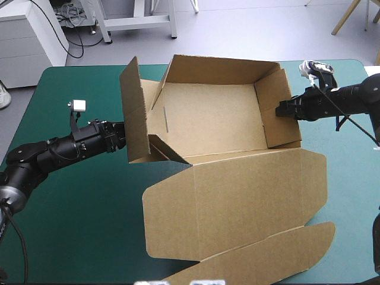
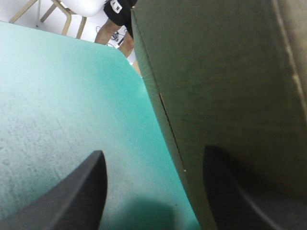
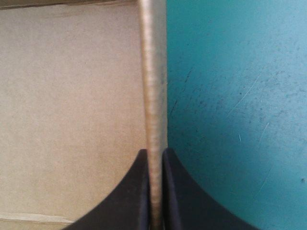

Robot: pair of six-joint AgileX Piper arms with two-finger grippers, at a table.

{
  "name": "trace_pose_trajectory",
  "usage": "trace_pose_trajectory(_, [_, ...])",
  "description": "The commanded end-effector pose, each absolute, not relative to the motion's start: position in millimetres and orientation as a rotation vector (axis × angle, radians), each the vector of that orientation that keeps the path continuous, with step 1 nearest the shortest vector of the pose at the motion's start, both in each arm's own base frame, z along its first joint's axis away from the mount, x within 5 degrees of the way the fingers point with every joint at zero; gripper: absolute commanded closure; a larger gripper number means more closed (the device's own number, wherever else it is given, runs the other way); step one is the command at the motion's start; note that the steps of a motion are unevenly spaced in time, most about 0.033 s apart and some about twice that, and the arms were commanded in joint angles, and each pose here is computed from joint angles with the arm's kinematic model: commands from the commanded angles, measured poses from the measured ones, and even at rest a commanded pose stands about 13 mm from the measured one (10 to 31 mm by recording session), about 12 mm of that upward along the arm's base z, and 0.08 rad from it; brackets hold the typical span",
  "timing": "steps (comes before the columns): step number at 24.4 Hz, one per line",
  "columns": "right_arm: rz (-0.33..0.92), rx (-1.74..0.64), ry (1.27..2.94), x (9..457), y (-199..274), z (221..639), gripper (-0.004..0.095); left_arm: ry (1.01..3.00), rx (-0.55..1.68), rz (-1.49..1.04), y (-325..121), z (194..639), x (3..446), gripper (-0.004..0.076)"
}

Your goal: Fold the box

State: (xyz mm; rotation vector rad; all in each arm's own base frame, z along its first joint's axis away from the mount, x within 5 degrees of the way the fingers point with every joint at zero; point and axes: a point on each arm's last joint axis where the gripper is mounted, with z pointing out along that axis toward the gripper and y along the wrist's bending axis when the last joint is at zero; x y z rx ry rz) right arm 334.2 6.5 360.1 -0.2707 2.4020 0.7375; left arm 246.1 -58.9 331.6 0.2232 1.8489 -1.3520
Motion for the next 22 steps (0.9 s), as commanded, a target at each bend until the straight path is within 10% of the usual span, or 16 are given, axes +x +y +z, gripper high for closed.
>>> trace_pose_trajectory(1, [0.777,-0.25,2.288,324.5,11.6,389.1,0.0922,1.683,0.241,-1.481,-62.3,361.1,240.2,0.0297])
trace_pose_trajectory(22, [0.785,-0.203,2.282,325.9,11.0,389.9,0.0921,1.726,0.448,-1.379,-112.8,425.0,246.2,0.0291])
